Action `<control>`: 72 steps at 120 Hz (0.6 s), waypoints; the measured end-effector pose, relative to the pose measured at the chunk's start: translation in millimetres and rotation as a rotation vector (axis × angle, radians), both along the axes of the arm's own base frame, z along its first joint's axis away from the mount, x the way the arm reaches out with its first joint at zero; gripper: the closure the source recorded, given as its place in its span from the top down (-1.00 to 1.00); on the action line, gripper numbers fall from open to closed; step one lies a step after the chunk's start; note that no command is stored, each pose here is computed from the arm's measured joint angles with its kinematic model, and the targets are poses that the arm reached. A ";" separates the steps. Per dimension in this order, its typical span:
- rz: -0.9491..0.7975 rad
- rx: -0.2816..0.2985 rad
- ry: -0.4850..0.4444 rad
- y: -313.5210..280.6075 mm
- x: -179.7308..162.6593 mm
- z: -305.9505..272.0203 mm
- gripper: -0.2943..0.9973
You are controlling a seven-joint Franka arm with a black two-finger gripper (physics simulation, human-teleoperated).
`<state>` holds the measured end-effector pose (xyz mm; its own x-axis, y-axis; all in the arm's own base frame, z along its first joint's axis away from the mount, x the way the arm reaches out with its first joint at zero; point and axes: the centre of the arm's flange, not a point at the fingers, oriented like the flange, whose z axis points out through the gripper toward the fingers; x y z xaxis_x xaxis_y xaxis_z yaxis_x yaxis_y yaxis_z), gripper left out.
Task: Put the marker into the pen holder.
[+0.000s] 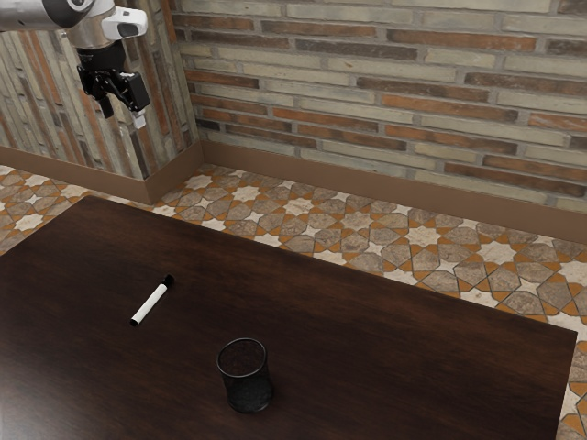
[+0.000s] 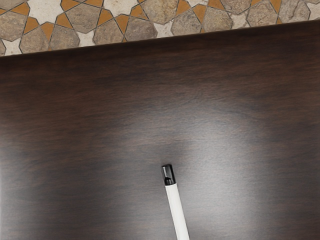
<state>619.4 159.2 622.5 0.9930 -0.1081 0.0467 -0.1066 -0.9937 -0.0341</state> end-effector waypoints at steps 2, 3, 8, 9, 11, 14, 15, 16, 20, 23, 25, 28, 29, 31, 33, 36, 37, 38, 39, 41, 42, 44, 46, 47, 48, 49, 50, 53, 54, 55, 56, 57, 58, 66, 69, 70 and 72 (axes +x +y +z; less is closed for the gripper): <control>0.000 0.000 0.000 0.0 0.0 -0.2 0.51; 0.000 0.000 0.001 0.1 0.0 -0.3 0.51; 0.002 -0.004 0.000 1.0 -0.2 -0.5 0.51; 0.003 -0.005 0.000 1.6 -0.4 -0.5 0.51; 0.006 -0.007 -0.001 3.1 -0.8 -0.6 0.51; 0.009 -0.010 -0.001 4.9 -1.1 -0.9 0.51; 0.010 -0.011 -0.001 5.4 -1.2 -1.0 0.51; 0.011 -0.012 -0.001 5.7 -1.2 -1.1 0.51; 0.012 -0.014 -0.002 6.5 -1.5 -1.0 0.51; 0.013 -0.016 -0.003 6.7 -1.5 -0.9 0.51; 0.013 -0.016 -0.003 6.7 -1.5 -0.9 0.51; 0.013 -0.017 -0.004 6.7 -1.6 -0.8 0.51; 0.013 -0.018 -0.004 6.7 -1.6 -0.8 0.51; 0.013 -0.018 -0.004 6.7 -1.6 -0.7 0.51; 0.013 -0.018 -0.005 6.8 -1.7 -0.4 0.51; 0.015 -0.019 -0.007 7.9 -1.9 0.0 0.51; 0.016 -0.018 -0.007 8.7 -2.1 0.1 0.51; 0.018 -0.018 -0.008 9.6 -2.3 0.1 0.51; 0.019 -0.018 -0.008 10.5 -2.5 0.1 0.51; 0.022 -0.018 -0.008 12.2 -2.8 -0.4 0.51; 0.023 -0.019 -0.007 13.0 -2.8 -0.8 0.51; 0.026 -0.018 -0.005 14.7 -2.7 -2.2 0.51; 0.031 -0.018 0.000 17.4 -2.6 -5.5 0.51; 0.034 -0.018 0.004 19.0 -2.5 -7.4 0.51; 0.037 -0.018 0.008 20.8 -2.3 -10.1 0.51; 0.042 -0.018 0.017 23.5 -1.4 -15.0 0.51; 0.047 -0.018 0.024 26.3 -0.7 -19.5 0.51; 0.064 -0.020 0.052 36.3 2.3 -36.5 0.51; 0.070 -0.020 0.061 40.1 3.2 -42.4 0.51; 0.076 -0.021 0.072 44.1 4.3 -49.4 0.51; 0.082 -0.022 0.082 47.9 5.2 -55.7 0.51; 0.088 -0.024 0.093 51.8 6.3 -63.0 0.51; 0.094 -0.025 0.103 55.4 7.2 -69.5 0.51; 0.119 -0.041 0.180 70.3 7.6 -124.7 0.51; 0.122 -0.048 0.201 71.0 5.8 -142.6 0.51; 0.121 -0.049 0.207 70.5 5.4 -147.7 0.51; 0.121 -0.053 0.217 69.4 4.1 -157.0 0.51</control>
